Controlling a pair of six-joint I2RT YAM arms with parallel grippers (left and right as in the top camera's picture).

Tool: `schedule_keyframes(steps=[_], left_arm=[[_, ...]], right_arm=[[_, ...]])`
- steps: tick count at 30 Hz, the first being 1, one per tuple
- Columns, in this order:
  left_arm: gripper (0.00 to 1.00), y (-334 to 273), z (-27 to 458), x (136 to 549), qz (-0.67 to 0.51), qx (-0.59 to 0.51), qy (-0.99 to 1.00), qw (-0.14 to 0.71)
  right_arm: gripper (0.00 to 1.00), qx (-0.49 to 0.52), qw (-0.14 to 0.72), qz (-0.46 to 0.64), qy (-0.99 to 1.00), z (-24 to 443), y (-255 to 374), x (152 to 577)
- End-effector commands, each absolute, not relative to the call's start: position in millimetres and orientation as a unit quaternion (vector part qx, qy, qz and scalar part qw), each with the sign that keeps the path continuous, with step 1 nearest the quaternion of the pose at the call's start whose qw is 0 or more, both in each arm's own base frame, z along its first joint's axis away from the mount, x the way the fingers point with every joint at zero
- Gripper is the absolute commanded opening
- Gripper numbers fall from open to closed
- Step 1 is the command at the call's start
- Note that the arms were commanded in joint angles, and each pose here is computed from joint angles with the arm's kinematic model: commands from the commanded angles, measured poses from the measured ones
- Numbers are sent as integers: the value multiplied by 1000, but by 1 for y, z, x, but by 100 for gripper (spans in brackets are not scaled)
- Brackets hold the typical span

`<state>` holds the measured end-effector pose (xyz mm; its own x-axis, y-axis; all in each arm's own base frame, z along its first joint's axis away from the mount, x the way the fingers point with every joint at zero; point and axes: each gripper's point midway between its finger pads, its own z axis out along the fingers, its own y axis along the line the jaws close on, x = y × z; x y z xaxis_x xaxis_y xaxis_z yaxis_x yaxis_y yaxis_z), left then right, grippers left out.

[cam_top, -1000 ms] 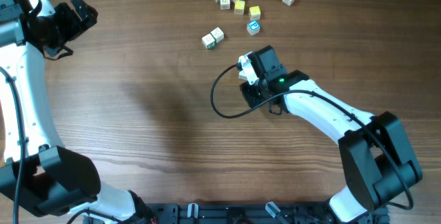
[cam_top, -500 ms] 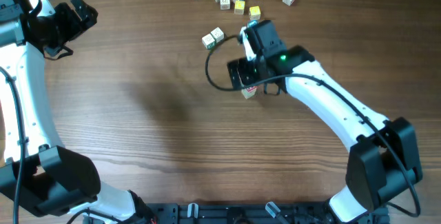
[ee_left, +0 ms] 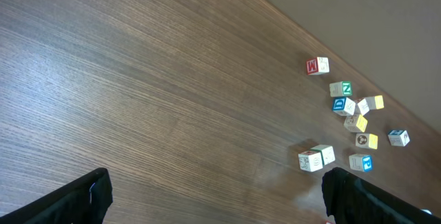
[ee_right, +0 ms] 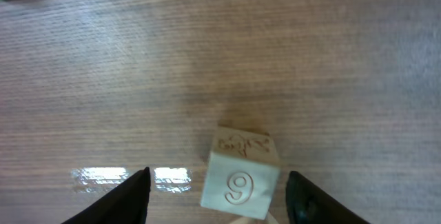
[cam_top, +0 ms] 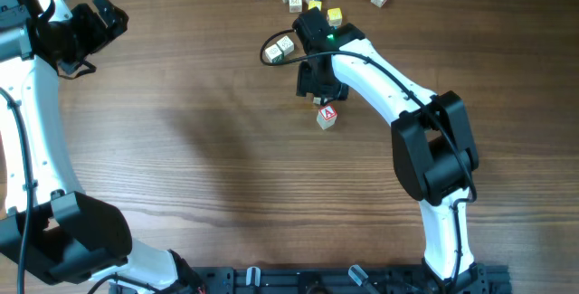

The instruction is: Form a tower

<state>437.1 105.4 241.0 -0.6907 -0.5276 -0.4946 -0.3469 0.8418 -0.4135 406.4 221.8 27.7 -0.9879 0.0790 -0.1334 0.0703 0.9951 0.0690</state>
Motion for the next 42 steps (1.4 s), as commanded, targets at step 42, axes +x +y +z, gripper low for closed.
schedule_keyframes(steps=[42], left_arm=[[100,105,236,438,-147,-244,909,305]], right_arm=[[60,-82,62,291,951,-26,164,461]])
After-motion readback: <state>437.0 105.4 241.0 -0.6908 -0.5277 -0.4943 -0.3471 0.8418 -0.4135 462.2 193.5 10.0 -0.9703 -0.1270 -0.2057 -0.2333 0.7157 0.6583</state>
